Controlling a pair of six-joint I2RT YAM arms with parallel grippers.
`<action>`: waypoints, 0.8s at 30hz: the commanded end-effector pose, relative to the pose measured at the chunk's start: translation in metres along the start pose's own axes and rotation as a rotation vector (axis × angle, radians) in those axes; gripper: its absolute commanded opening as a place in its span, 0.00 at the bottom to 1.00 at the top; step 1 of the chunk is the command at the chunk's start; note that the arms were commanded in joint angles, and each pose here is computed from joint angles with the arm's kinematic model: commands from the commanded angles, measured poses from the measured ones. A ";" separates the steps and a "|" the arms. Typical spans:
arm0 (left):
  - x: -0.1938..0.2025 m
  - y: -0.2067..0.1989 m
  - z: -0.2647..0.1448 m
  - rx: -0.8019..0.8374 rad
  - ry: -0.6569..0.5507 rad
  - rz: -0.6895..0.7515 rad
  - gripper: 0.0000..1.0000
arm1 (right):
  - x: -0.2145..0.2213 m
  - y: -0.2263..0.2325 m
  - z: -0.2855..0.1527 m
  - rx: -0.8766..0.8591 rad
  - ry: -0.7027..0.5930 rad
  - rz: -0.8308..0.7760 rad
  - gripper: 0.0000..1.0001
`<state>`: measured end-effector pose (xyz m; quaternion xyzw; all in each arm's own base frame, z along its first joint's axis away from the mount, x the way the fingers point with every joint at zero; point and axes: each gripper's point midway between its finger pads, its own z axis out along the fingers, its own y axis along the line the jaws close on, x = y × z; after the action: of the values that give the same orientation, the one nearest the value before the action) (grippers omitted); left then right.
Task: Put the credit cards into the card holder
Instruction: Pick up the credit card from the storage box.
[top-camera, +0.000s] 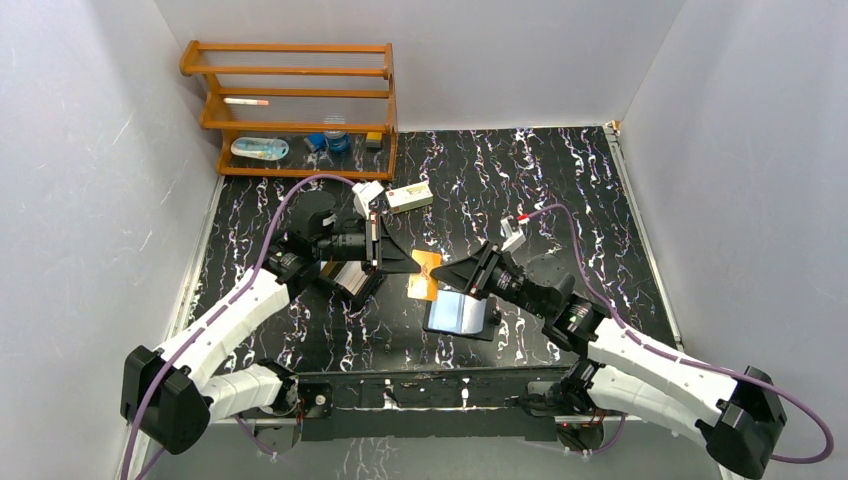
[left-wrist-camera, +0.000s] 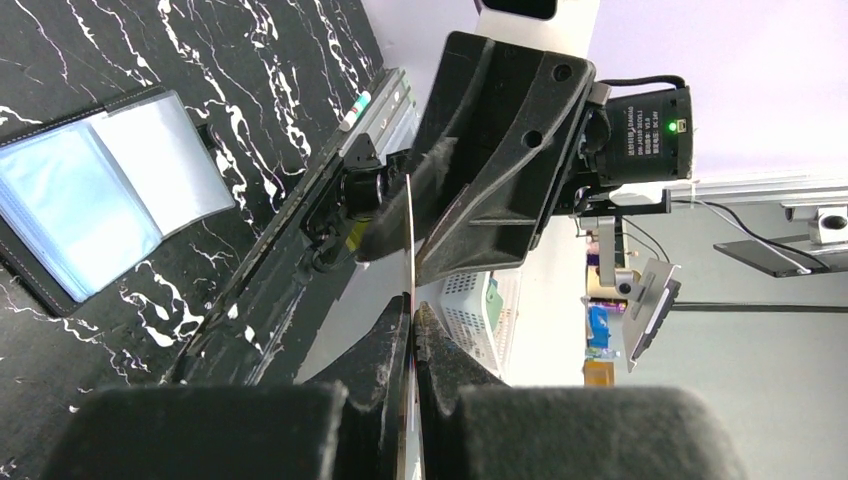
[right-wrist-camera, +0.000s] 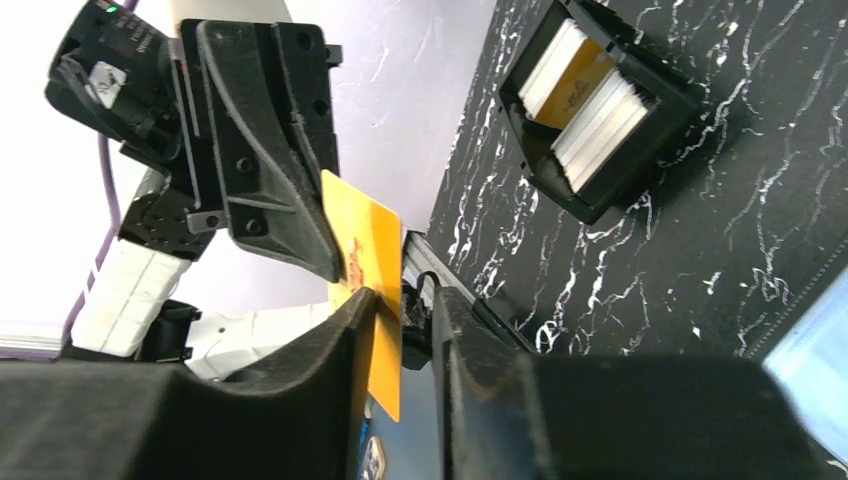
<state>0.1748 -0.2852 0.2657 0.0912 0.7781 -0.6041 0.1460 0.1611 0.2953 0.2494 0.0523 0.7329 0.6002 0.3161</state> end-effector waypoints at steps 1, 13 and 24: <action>0.007 -0.014 -0.004 0.053 0.033 0.018 0.00 | -0.010 0.041 0.000 -0.143 -0.010 -0.030 0.28; -0.011 0.013 -0.024 -0.202 -0.126 0.202 0.58 | -0.008 -0.029 -0.012 0.151 -0.044 -0.091 0.00; 0.002 0.090 -0.010 -0.493 -0.014 0.112 0.40 | 0.002 -0.120 -0.031 0.557 0.050 -0.202 0.00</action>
<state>0.2022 -0.2607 0.2080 0.0893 0.8683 -0.4446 0.2012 0.1671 0.2542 0.1412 0.0507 0.8644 0.3954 0.3063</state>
